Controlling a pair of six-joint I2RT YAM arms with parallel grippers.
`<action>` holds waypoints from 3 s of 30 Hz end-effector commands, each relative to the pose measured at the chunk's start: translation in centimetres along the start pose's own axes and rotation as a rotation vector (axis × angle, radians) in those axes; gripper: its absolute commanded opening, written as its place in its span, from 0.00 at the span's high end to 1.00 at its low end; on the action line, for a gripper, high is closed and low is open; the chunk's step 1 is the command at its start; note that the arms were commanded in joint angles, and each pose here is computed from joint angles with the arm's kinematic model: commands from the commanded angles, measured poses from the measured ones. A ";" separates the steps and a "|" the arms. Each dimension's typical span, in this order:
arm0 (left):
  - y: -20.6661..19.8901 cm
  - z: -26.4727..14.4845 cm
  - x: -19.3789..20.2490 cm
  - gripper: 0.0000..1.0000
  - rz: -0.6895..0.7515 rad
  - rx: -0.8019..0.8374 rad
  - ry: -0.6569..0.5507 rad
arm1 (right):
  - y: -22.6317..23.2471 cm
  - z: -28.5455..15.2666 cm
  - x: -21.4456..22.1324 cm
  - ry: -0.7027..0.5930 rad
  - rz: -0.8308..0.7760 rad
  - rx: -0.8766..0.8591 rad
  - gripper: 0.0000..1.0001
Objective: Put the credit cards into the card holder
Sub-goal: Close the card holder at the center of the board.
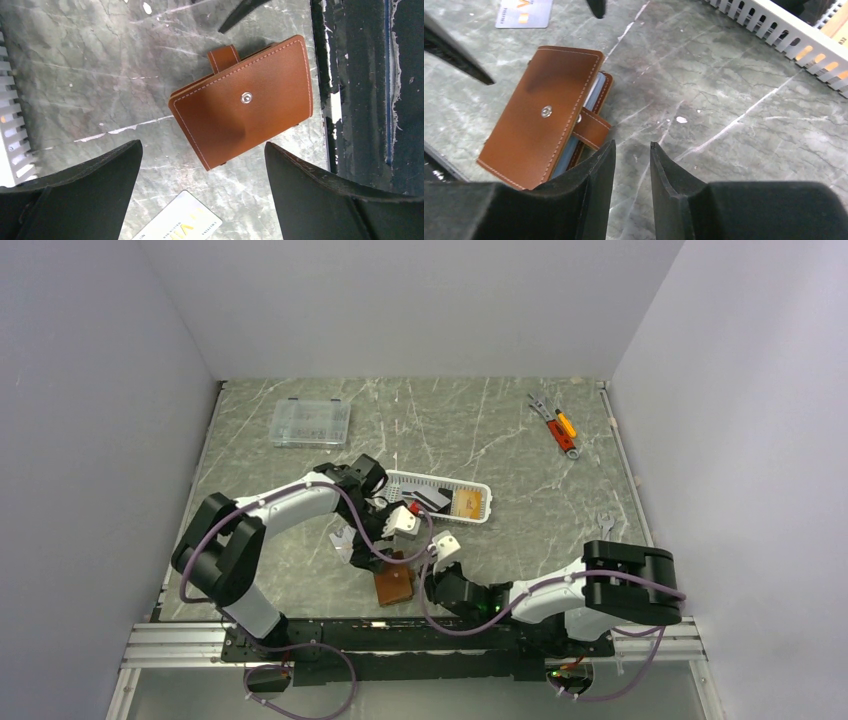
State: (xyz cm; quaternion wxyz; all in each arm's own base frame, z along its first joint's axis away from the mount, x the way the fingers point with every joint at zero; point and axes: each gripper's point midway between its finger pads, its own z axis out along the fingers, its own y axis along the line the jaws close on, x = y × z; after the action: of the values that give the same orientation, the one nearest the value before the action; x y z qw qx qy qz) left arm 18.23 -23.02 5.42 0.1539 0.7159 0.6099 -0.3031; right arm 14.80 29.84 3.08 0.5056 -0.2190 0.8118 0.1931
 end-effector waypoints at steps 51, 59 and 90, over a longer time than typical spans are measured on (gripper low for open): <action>4.9 -19.2 -0.1 0.01 -0.201 -0.896 0.025 | -1.0 -2.9 -4.7 0.173 0.639 -0.306 0.01; 3.7 -22.4 0.0 0.01 -0.329 -0.865 -0.069 | 1.9 -2.8 -4.5 0.337 0.582 -0.392 0.19; 0.0 -8.7 -1.2 0.01 -0.242 -0.096 -0.438 | 9.0 0.2 -4.2 0.453 0.402 -0.395 0.97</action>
State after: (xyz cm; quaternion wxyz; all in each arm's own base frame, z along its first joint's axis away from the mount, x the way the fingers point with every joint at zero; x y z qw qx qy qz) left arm 20.14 -17.32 10.20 0.2506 0.5056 0.7248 -0.3952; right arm 11.02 37.66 7.04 0.1921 -0.1753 0.8762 0.4058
